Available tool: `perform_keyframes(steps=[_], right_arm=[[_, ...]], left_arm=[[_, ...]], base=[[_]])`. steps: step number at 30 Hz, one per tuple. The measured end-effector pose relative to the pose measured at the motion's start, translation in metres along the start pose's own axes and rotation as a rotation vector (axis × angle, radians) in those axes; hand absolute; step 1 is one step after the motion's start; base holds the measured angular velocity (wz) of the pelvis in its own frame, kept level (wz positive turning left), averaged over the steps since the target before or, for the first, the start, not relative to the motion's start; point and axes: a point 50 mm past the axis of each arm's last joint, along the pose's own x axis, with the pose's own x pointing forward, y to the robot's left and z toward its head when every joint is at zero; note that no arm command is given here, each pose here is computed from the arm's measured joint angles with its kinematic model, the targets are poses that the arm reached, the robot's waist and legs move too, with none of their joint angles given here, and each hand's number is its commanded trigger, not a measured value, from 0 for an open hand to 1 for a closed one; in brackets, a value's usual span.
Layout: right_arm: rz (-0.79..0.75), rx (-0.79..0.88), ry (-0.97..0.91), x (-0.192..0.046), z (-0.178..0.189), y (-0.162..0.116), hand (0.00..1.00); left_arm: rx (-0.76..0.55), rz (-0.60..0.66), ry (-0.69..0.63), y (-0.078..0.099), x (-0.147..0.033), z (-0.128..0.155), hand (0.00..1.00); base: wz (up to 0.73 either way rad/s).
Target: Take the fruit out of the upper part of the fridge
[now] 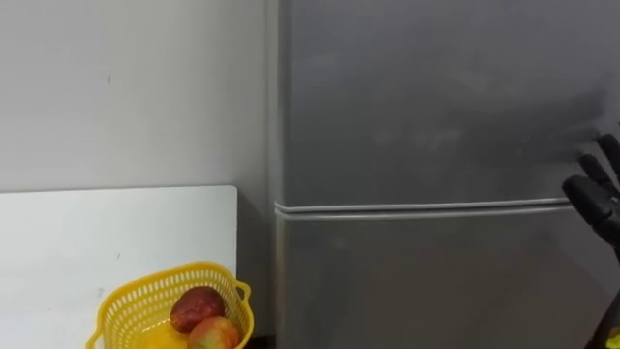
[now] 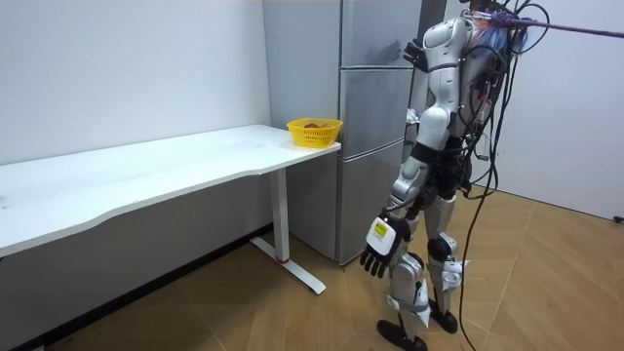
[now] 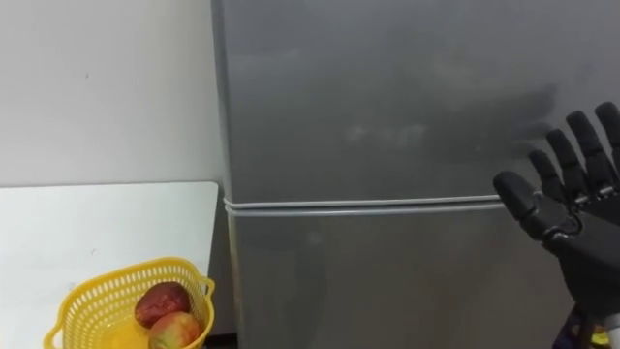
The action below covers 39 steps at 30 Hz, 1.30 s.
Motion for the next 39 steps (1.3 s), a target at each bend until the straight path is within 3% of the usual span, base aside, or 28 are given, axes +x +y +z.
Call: perform_keyframes(steps=[7, 11, 16, 19, 25, 31, 37, 39], right_arm=[[-0.236, -0.230, -0.029, -0.004, 0.006, -0.017, 0.00], [-0.429, -0.412, 0.023, -0.014, -0.007, -0.042, 0.00], [-0.610, -0.529, 0.158, -0.040, -0.029, -0.075, 0.00], [-0.709, -0.644, 0.319, -0.071, -0.052, -0.095, 0.00], [-0.757, -0.759, 0.531, -0.107, -0.083, -0.116, 0.00], [-0.801, -0.875, 0.882, -0.168, -0.117, -0.144, 0.00], [-0.768, -0.931, 1.061, -0.202, -0.125, -0.152, 0.00], [-0.691, -0.970, 1.142, -0.211, -0.133, -0.149, 0.00]], left_arm=[[0.006, 0.051, -0.036, 0.003, 0.000, 0.008, 0.00], [0.006, 0.055, -0.021, 0.004, 0.000, 0.007, 0.00], [0.016, 0.059, 0.003, 0.005, 0.000, 0.004, 0.00], [0.032, 0.056, 0.007, 0.003, 0.000, 0.007, 0.00], [0.034, 0.051, -0.020, 0.003, 0.001, 0.018, 0.00], [0.034, 0.048, -0.027, 0.004, 0.001, 0.020, 0.00], [0.043, 0.039, -0.015, 0.003, 0.000, 0.014, 0.00], [0.054, 0.028, -0.016, 0.003, 0.000, 0.015, 0.00]], base=[[-0.02], [0.00], [-0.03], [0.00], [-0.03], [0.00], [0.02], [0.00]])
